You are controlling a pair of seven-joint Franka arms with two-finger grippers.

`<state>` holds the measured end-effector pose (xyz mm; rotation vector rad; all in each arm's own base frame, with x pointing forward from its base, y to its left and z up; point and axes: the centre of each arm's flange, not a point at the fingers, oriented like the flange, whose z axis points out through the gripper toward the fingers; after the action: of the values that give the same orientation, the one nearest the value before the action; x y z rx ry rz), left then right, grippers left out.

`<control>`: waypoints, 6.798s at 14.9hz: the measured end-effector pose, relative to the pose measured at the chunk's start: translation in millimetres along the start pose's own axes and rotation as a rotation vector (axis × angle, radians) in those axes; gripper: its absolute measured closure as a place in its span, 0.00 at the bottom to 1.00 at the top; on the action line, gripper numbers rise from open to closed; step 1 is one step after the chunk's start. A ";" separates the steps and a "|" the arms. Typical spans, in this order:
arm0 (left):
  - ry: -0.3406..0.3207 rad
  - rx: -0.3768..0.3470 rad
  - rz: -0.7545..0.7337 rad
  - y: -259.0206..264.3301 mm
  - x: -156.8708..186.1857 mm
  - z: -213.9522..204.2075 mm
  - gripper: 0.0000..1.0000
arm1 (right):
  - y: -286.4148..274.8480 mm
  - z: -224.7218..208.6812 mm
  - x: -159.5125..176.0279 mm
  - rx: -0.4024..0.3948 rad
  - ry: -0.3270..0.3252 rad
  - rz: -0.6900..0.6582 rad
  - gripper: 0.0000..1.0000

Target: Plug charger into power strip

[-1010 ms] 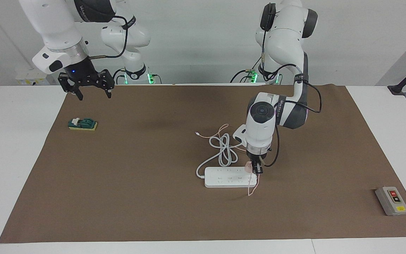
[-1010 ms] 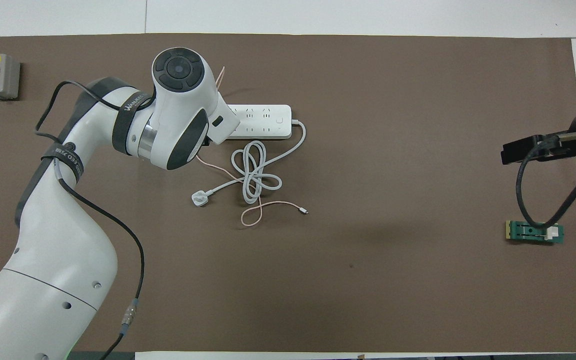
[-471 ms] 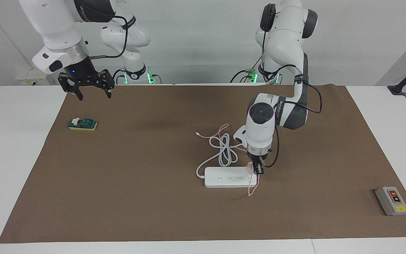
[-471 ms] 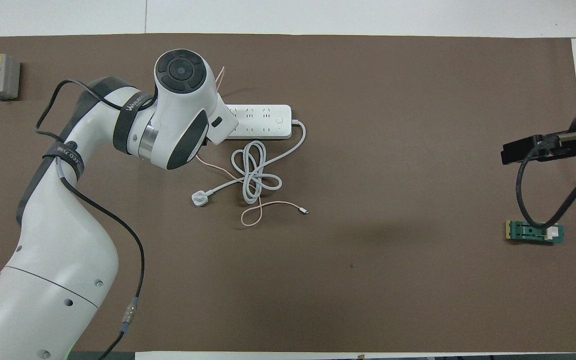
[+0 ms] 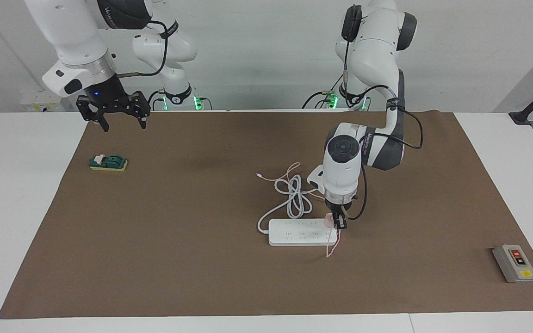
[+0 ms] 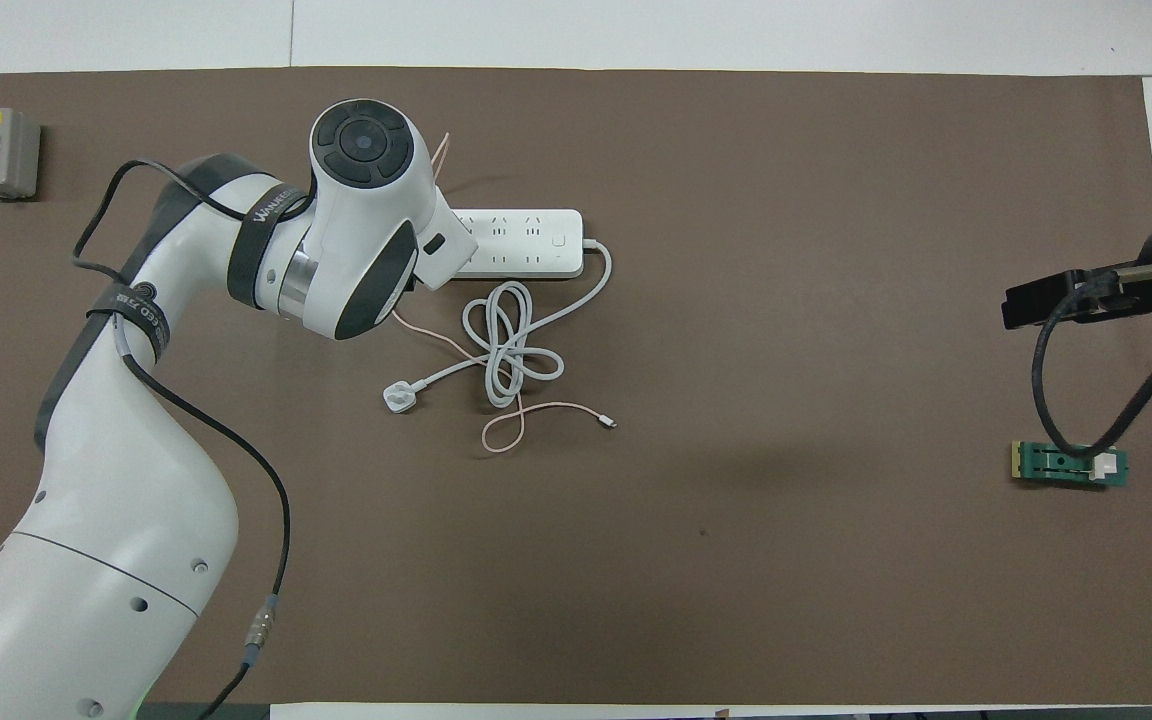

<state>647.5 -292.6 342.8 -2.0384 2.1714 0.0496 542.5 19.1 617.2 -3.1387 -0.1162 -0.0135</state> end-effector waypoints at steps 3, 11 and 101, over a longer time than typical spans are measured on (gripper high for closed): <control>0.001 0.000 0.003 2.5 6.0 -0.9 0.71 | 0.0 0.0 0.0 0.000 0.000 0.000 0.00; -0.005 -0.005 0.002 5.5 8.7 -1.3 0.71 | 0.0 0.0 0.0 0.000 0.000 0.000 0.00; 0.088 -0.182 -1.197 53.3 -233.4 -277.1 0.00 | -0.2 -3.4 -1.6 -0.001 0.006 0.000 0.00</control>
<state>581.2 -95.7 644.4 -3.0914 0.6807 0.0057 540.8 19.1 620.6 -3.1390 -0.1163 -0.0226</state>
